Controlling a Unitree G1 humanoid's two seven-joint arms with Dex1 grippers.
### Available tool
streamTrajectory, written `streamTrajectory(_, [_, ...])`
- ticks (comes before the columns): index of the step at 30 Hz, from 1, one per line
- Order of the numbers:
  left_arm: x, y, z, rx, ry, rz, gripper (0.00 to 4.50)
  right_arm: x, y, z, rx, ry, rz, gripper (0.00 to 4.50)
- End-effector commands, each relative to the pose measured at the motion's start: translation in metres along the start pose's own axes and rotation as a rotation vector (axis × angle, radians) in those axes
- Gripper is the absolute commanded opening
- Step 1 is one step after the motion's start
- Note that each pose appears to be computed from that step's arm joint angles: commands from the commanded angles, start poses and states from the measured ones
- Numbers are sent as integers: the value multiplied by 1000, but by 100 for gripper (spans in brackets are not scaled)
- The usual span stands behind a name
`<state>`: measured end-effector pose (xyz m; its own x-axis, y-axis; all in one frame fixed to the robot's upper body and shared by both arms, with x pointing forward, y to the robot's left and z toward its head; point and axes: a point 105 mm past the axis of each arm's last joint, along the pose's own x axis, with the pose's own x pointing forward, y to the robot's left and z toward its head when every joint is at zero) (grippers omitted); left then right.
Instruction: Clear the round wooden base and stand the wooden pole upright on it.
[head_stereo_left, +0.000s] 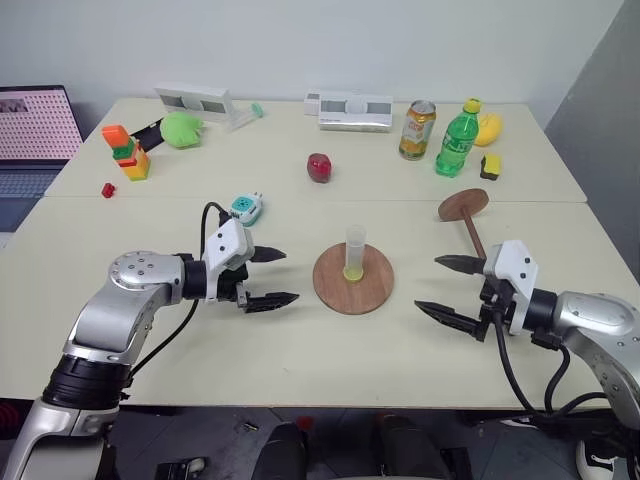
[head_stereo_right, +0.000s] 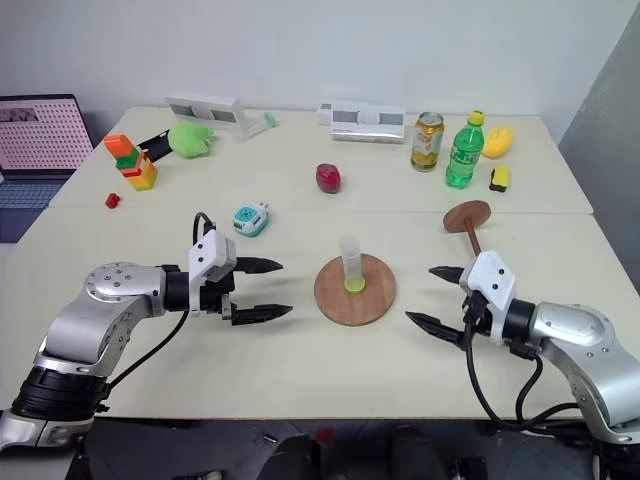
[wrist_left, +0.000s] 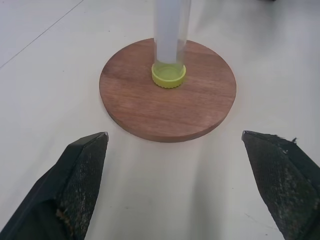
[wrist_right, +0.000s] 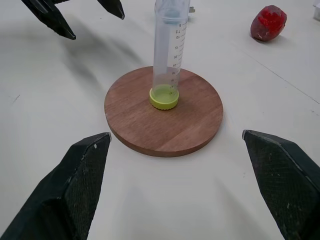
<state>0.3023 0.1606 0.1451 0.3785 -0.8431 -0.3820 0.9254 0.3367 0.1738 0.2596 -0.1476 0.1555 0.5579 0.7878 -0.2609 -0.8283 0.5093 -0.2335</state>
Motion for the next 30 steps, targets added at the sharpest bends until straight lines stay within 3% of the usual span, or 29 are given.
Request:
streamTrajectory(1, [-3,4,14,28,-42,9,450,-3,2,11,-35,-31,-3,443])
streamTrajectory(30, [10,6,22,107,-58,-76,450,-9,5,16,-40,-29,1,443])
